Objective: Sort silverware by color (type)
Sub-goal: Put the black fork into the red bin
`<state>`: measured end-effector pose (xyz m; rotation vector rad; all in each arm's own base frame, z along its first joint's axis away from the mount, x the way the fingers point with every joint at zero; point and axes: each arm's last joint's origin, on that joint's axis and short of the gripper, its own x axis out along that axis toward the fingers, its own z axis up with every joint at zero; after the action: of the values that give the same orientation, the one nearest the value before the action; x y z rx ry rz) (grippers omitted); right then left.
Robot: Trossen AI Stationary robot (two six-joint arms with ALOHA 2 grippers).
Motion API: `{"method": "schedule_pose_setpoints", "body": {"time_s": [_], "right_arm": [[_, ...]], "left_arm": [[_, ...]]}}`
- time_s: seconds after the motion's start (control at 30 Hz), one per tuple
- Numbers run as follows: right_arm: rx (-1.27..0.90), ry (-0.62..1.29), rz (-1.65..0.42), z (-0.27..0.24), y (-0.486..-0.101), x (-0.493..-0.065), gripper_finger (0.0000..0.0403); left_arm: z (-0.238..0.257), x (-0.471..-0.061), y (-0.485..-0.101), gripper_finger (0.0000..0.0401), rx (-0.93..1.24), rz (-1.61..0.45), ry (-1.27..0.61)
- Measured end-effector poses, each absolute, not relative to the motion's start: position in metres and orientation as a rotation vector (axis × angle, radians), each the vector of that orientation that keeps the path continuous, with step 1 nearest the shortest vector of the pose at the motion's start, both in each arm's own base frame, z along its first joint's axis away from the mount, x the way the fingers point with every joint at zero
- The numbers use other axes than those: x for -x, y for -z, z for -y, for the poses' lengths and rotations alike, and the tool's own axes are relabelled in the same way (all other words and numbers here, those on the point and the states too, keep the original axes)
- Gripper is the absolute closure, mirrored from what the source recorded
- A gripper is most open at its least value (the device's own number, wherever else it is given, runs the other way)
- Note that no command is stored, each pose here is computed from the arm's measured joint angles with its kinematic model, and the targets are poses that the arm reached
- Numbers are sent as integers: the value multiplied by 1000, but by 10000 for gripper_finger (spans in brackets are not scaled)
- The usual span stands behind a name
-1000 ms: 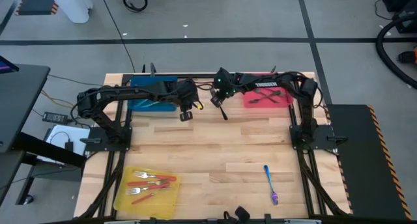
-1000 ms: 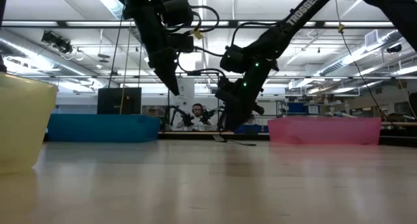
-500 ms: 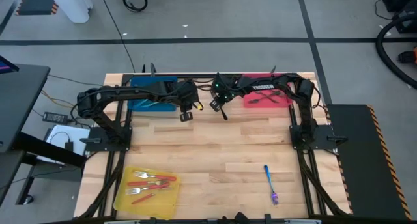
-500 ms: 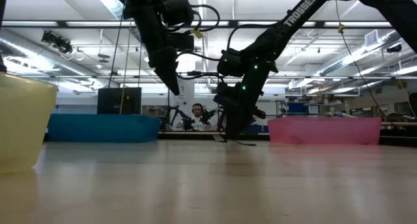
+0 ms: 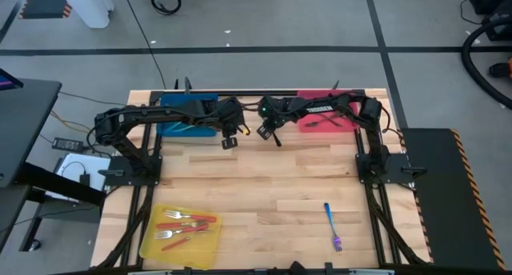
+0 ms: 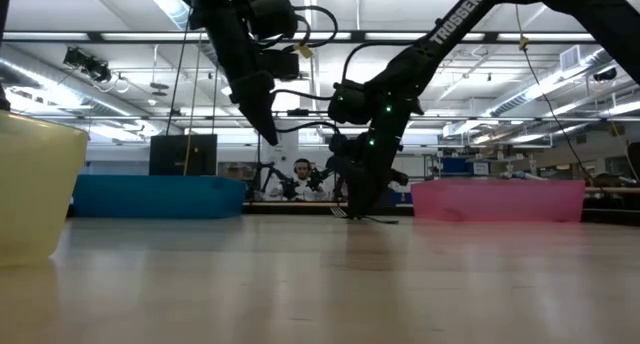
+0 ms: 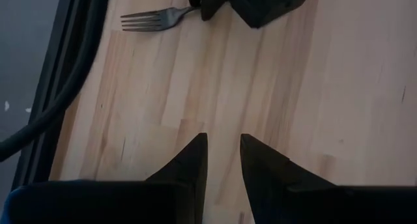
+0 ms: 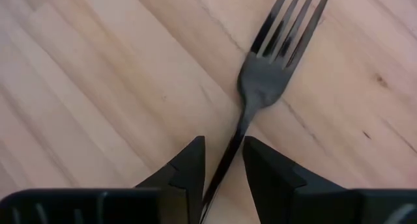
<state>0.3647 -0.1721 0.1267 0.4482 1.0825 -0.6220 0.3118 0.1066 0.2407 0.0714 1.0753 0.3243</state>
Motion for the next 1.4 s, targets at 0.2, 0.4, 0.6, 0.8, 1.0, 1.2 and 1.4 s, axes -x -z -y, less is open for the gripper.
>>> {"method": "schedule_pose_setpoints", "body": {"time_s": [0.2, 0.4, 0.6, 0.8, 1.0, 1.2, 1.4], "right_arm": [[-418, 604, -1105, 170, -126, -364, 358], [-397, 585, -1093, 168, -133, -364, 382], [-320, 533, -1045, 161, -172, -355, 394], [-231, 501, -940, 150, -243, -329, 393], [-134, 636, -954, 146, -298, -276, 393], [-126, 739, -1043, 152, -314, -228, 393], [-188, 807, -1194, 170, -271, -194, 393]], "left_arm": [[-107, -312, -241, 310, -71, -1069, -326], [-107, -313, -241, 310, -72, -1065, -327], [-107, -312, -241, 310, -70, -1067, -329], [-107, -312, -241, 310, -70, -1067, -328], [-107, -312, -241, 310, -69, -1066, -328], [-107, -314, -242, 310, -69, -1046, -333], [-108, -315, -243, 310, -70, -1035, -334]]}}
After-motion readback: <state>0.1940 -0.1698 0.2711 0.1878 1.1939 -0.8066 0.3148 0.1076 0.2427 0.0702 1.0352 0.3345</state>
